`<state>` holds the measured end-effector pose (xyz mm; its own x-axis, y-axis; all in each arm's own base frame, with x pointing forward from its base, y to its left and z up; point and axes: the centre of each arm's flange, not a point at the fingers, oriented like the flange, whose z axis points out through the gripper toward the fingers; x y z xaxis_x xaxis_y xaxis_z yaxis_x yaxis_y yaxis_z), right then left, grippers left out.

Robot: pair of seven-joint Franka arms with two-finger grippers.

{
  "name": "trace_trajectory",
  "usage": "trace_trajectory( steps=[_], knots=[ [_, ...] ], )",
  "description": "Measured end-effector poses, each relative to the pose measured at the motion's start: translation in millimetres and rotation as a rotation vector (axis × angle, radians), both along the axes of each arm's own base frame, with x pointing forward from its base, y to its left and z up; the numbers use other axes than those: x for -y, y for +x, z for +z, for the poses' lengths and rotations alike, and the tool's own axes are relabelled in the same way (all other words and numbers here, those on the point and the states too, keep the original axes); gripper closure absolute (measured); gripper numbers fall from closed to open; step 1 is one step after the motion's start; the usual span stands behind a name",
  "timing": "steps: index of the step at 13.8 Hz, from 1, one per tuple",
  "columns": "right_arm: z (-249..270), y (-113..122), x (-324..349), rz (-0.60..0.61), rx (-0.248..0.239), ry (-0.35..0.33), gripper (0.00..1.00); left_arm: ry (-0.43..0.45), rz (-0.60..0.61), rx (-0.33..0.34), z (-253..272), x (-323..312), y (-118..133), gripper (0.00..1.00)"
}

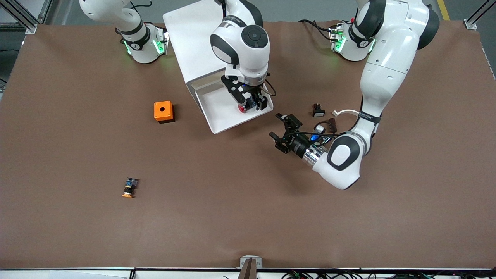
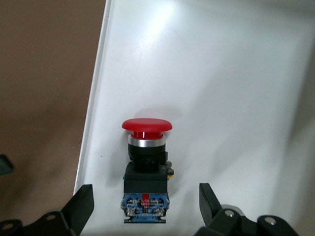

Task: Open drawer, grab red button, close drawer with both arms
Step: 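Grasp the red button in the drawer with the right gripper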

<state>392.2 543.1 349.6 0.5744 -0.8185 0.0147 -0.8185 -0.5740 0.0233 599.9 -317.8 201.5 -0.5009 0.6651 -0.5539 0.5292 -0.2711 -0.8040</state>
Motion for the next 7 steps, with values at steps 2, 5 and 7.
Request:
trace_trajectory(
  steps=[2, 5, 7],
  knots=[
    [-1, 0, 0, 0.001, 0.002, -0.003, 0.12, -0.058, -0.034, 0.144, 14, -8, 15, 0.0],
    [-2, 0, -1, 0.004, 0.004, -0.005, 0.21, -0.117, -0.135, 0.35, 33, -6, 27, 0.0],
    [-3, 0, -1, 0.006, 0.004, -0.008, 0.23, -0.123, -0.181, 0.475, 34, -8, 35, 0.0]
  ],
)
